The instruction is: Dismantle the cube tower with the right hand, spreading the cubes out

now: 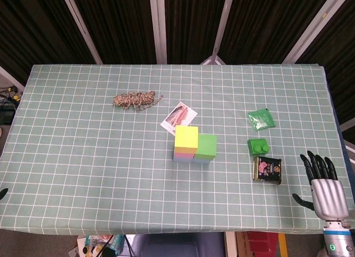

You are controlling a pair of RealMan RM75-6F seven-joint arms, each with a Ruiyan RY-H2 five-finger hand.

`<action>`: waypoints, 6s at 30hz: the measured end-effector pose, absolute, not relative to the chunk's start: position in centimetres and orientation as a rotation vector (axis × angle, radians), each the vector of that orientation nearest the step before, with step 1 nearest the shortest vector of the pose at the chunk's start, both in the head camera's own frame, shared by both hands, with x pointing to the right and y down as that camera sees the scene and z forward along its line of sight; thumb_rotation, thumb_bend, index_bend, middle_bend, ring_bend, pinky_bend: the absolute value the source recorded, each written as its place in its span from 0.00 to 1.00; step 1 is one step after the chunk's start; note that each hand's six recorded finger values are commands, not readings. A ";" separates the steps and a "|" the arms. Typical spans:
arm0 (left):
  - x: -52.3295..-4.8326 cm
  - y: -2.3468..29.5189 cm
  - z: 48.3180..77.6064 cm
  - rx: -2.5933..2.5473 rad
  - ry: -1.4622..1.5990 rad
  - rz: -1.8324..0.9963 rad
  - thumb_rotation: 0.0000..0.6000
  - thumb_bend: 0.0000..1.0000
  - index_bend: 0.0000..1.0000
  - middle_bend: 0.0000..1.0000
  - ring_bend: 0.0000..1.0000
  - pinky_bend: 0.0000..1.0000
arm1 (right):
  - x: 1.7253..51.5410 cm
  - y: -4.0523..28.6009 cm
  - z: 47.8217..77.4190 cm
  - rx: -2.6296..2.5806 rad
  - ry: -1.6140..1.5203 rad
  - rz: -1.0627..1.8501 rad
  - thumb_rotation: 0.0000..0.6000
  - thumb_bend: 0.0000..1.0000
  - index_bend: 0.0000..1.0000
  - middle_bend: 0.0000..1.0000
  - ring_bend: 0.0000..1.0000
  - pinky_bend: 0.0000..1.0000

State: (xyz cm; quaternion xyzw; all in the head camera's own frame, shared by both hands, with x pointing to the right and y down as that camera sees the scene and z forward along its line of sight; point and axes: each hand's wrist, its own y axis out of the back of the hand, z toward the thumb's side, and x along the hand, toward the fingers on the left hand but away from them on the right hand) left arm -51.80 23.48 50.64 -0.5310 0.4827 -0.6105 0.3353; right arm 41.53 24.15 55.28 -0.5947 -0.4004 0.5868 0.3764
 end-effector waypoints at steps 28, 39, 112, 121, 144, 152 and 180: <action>-50.7 23.8 50.8 -1.366 1.224 -1.576 1.00 0.18 0.20 0.00 0.00 0.08 | 41.1 24.1 55.2 -1.721 -1.238 1.403 1.00 0.09 0.03 0.00 0.00 0.00; -50.2 23.6 51.5 -1.375 1.199 -1.585 1.00 0.18 0.20 0.00 0.00 0.08 | 36.3 21.5 58.6 -1.977 -1.306 1.312 1.00 0.09 0.03 0.00 0.00 0.00; -51.8 23.6 50.2 -1.321 1.310 -1.598 1.00 0.18 0.20 0.00 0.00 0.08 | 18.4 15.9 71.4 -2.014 -1.505 1.459 1.00 0.18 0.13 0.52 0.66 0.12; -51.7 23.6 50.3 -1.328 1.303 -1.600 1.00 0.18 0.20 0.00 0.00 0.08 | 19.9 14.7 70.6 -1.943 -1.597 1.415 1.00 0.22 0.14 0.56 0.72 0.19; -52.1 23.6 49.8 -1.309 1.338 -1.594 1.00 0.18 0.20 0.00 0.00 0.08 | 28.7 4.0 67.5 -1.186 -1.150 1.447 1.00 0.22 0.17 0.56 0.72 0.13; -51.6 23.7 50.2 -1.312 1.311 -1.604 1.00 0.18 0.20 0.00 0.00 0.08 | 29.4 2.6 67.2 -0.877 -0.762 1.376 1.00 0.22 0.18 0.56 0.73 0.13; -51.6 23.9 50.0 -1.301 1.311 -1.603 1.00 0.18 0.20 0.00 0.00 0.08 | 33.2 4.0 70.9 -1.202 -1.110 1.633 1.00 0.22 0.18 0.56 0.72 0.13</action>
